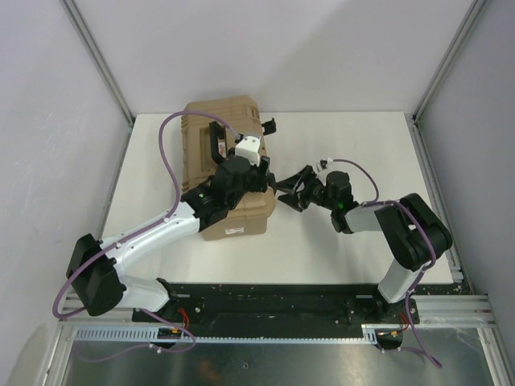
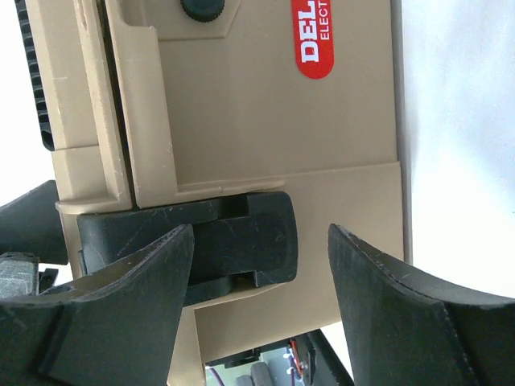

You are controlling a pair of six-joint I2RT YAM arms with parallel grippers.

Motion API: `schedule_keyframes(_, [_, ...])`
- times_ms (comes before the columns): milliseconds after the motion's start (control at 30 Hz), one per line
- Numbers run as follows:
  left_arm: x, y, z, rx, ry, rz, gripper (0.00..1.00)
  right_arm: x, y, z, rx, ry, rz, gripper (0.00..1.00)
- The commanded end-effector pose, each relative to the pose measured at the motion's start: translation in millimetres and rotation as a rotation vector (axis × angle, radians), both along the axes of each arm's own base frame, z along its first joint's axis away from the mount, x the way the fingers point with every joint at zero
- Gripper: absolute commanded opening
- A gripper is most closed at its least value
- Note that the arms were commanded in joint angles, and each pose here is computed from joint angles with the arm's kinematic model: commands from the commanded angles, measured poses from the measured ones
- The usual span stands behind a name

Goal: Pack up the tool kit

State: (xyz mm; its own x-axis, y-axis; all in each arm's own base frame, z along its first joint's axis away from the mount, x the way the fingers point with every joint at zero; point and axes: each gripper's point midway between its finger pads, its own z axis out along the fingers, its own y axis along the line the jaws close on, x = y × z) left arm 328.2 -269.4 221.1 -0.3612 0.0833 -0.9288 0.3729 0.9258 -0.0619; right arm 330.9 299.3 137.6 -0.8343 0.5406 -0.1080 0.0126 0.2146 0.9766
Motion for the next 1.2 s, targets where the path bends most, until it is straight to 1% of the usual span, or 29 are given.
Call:
schedule_keyframes(0, [-69.7, 47.5, -140.6, 0.359, 0.446, -0.043, 0.64, -20.6, 18.8, 62.5, 0.117, -0.215, 0.125, 0.75])
schedule_keyframes(100, [-68.3, 47.1, -139.0, 0.360, 0.440, -0.041, 0.64, -23.5, 20.1, 70.8, 0.148, -0.224, 0.136, 0.76])
schedule_keyframes(200, [-67.5, 46.7, -138.0, 0.360, 0.437, -0.041, 0.64, -25.3, 24.0, 80.2, 0.216, -0.211, 0.140, 0.76])
schedule_keyframes(333, [-66.0, 45.8, -136.9, 0.360, 0.434, -0.040, 0.64, -27.0, 31.5, 84.7, 0.321, -0.136, 0.137, 0.75])
schedule_keyframes(467, [-64.4, 45.0, -134.0, 0.358, 0.426, -0.040, 0.64, -30.2, 38.5, 85.9, 0.403, -0.053, 0.119, 0.79])
schedule_keyframes(567, [-63.8, 44.9, -132.5, 0.357, 0.421, -0.041, 0.64, -31.9, 41.9, 90.2, 0.462, -0.004, 0.110, 0.80])
schedule_keyframes(700, [-62.2, 45.4, -130.8, 0.359, 0.413, -0.034, 0.64, -32.7, 38.6, 98.3, 0.576, 0.064, 0.070, 0.81])
schedule_keyframes(867, [-60.7, 52.6, -131.4, 0.375, 0.403, -0.002, 0.64, -30.9, 30.9, 101.1, 0.607, 0.066, 0.008, 0.81])
schedule_keyframes(1033, [-61.0, 55.4, -130.6, 0.373, 0.401, 0.012, 0.64, -33.5, 32.5, 101.0, 0.641, 0.069, -0.008, 0.80])
schedule_keyframes(1167, [-61.3, 55.3, -129.4, 0.371, 0.399, 0.013, 0.64, -34.1, 26.3, 105.1, 0.656, 0.058, -0.047, 0.77])
